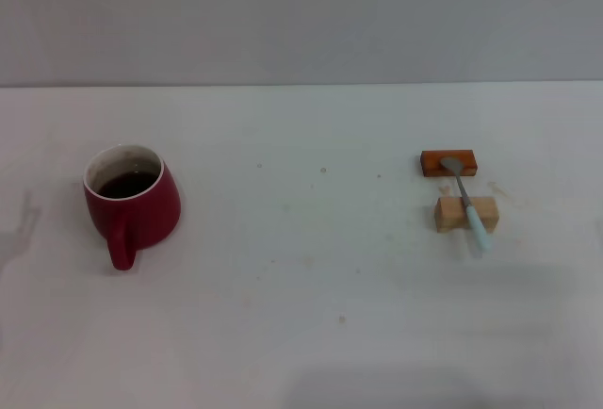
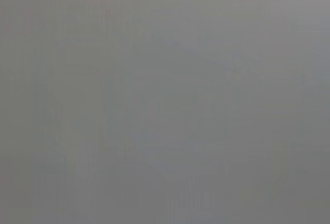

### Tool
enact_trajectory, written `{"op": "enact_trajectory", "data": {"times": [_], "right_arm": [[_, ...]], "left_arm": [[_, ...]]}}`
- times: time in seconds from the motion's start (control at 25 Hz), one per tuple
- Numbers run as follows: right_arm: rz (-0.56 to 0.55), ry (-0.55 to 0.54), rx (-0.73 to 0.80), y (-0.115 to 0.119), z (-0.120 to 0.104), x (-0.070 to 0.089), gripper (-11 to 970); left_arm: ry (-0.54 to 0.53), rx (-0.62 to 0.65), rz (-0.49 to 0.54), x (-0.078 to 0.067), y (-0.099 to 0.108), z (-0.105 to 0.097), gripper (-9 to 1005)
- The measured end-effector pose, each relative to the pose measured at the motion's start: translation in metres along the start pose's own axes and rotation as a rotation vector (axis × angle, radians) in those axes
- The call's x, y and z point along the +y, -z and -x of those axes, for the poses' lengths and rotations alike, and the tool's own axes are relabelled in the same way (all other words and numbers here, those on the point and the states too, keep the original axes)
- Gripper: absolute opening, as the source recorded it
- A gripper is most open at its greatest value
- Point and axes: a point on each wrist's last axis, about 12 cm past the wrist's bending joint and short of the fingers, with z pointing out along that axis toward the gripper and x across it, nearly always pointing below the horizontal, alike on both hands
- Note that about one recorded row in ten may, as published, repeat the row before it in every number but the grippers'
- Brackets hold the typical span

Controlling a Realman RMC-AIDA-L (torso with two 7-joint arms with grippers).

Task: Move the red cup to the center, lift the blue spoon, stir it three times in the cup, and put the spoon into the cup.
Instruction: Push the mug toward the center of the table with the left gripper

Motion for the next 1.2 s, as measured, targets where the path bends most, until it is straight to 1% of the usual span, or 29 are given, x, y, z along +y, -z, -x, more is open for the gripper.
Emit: {"op": "enact_trajectory", "data": {"times": [0.52,0.76,0.92,1.0,1.04,1.08,1.2], "right_arm": [[-0.001,0.001,0.003,0.001,0.0,0.0,802],[-0.002,0.001,0.004,0.001,0.0,-0.001,802],[-0.004,0.002,0.005,0.002,0.0,-0.001,802],[-0.004,0.002,0.005,0.002,0.0,-0.001,802],[-0.005,0.002,0.006,0.003,0.0,-0.001,802],[-0.004,0.001,0.006,0.003,0.0,-0.001,802],[-0.004,0.0,0.006,0.003,0.0,-0.001,802]], "left_arm": [[-0.001,0.001,-0.004,0.0,0.0,0.0,844],[-0.001,0.005,0.001,-0.001,-0.004,0.0,842],[-0.026,0.022,0.003,0.0,-0.005,-0.002,772],[-0.083,0.05,-0.004,-0.003,-0.011,-0.004,737],[-0.083,0.05,-0.004,-0.003,-0.011,-0.004,709],[-0.116,0.062,-0.012,-0.005,-0.013,-0.005,682],[-0.128,0.066,-0.015,-0.006,-0.014,-0.006,598]]}}
